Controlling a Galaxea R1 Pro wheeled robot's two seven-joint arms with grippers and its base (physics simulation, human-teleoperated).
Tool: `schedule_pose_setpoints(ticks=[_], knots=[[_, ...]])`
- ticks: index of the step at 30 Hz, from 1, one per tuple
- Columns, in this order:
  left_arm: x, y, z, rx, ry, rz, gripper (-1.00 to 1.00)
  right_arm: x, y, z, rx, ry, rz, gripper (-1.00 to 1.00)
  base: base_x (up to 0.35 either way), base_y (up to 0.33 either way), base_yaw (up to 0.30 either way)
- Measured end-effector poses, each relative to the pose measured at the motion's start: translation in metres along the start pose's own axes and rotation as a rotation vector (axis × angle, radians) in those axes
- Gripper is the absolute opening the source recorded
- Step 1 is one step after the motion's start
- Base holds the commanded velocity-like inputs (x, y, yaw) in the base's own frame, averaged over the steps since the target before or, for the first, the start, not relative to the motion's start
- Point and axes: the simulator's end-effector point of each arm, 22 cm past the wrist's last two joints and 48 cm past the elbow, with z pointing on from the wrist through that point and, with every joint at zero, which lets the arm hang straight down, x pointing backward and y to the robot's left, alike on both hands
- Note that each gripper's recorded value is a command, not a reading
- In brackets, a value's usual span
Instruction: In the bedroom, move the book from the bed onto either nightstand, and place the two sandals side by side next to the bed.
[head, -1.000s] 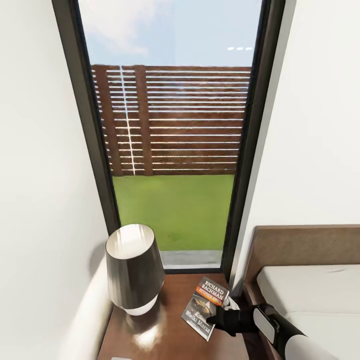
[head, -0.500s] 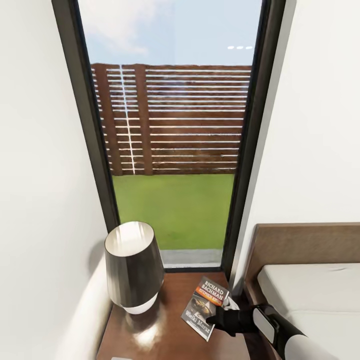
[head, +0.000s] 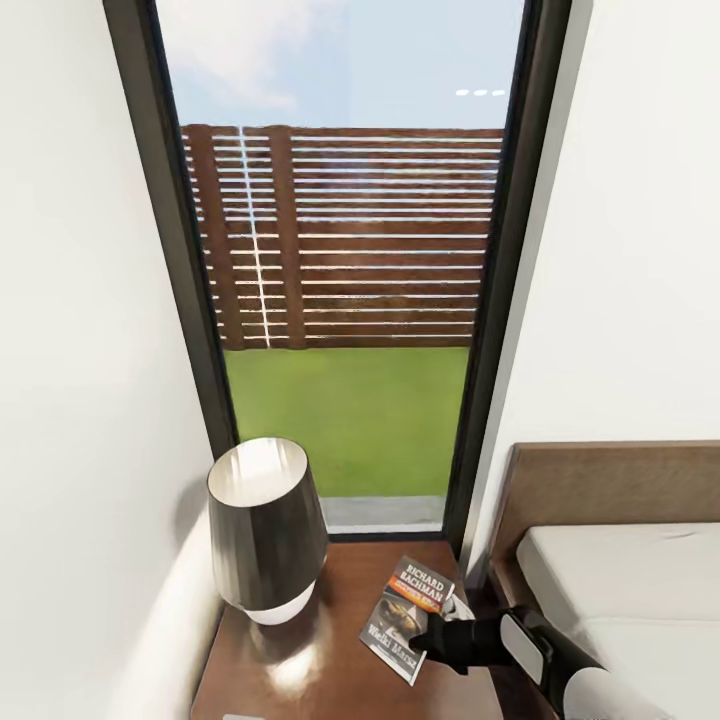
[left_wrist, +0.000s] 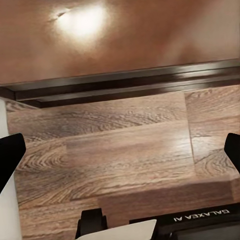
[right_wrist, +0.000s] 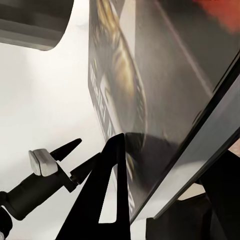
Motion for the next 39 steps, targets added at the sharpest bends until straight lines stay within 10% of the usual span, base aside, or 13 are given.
schedule_pose_setpoints(ticks=[39], knots=[[0.028,0.005,0.055,0.000,0.000,0.002,1.00,-0.011,-0.036,0.045,0.046,-0.009,-0.031,-1.00,0.000,0.000,0.000]])
